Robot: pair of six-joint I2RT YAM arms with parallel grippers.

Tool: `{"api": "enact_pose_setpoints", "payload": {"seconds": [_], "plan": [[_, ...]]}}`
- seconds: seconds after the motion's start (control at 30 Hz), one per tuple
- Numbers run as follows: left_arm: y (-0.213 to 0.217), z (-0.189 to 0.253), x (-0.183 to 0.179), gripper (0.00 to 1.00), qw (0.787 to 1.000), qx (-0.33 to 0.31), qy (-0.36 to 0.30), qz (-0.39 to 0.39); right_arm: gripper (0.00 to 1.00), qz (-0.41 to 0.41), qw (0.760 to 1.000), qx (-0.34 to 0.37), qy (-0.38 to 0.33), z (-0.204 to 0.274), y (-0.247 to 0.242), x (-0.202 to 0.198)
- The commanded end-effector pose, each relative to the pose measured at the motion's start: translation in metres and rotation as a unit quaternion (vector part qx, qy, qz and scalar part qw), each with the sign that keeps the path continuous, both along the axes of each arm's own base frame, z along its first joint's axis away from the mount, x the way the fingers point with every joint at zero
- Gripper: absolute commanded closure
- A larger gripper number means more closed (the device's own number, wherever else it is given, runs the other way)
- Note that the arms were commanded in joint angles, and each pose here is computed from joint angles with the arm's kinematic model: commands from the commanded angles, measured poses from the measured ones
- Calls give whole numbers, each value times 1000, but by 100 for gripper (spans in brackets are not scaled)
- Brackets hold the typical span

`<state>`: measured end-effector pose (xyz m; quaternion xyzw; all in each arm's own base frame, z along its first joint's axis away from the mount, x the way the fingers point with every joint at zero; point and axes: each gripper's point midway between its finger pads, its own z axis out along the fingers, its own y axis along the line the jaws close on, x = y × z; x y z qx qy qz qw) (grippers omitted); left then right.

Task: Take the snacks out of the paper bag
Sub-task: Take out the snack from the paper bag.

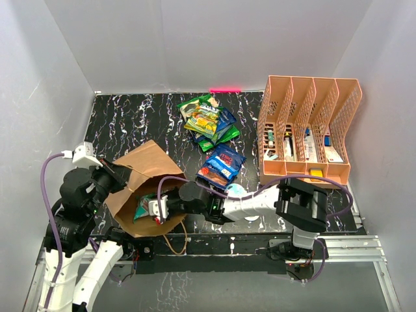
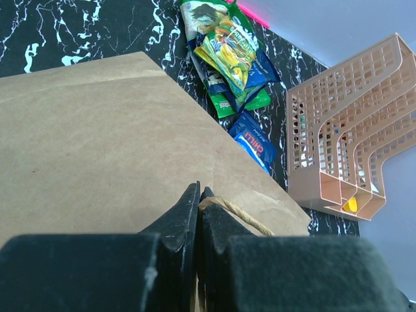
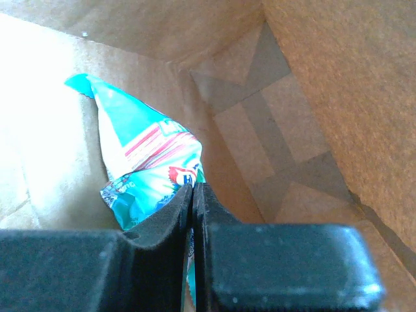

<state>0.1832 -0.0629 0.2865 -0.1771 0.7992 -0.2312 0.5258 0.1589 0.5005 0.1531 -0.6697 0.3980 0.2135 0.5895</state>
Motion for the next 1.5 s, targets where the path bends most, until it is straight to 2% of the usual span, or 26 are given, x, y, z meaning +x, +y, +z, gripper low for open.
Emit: {"api": "enact_pose_setpoints", "payload": {"seconds": [0.0,0.1,0.3,0.37,0.5,0.6,0.7,0.83,1.03,1.1,1.2,1.33,1.47], "plan": [[-3,1,2,100,1000,-5,-6,-6,92,-1,999,30,-13,19,-4,-1],[-7,1,3,100,1000,-9,-7,-15,92,-14,1000,16,-8,-10,7,8],[-12,8,1,100,999,-12,-10,-32,90,-15,1000,5,-10,-32,34,19],[-13,8,-1,100,999,-10,-9,-37,78,-11,1000,-2,-4,-41,37,20],[-13,9,-4,100,999,-5,-10,-41,46,-6,1000,-11,0,-52,38,23],[-13,7,-5,100,999,-5,-10,-44,28,-9,1000,-17,-9,-56,38,28],[-16,7,-4,100,999,-7,-11,-49,17,-11,999,-23,-21,-58,38,34],[-17,6,-4,100,998,-7,-9,-54,12,-14,999,-32,-39,-61,43,42],[-18,6,-5,100,998,-7,-8,-57,12,-4,998,-48,-44,-76,55,45],[-18,7,-5,100,998,-6,-5,-58,23,-8,998,-48,-36,-76,58,46],[-16,8,-5,100,999,-3,-4,-54,33,-11,999,-46,-24,-73,61,46],[-14,12,-5,100,999,-6,-16,-48,57,-12,999,-38,-12,-63,60,44],[-14,14,-5,100,999,-7,-22,-45,71,-15,999,-37,-1,-53,58,43]]}}
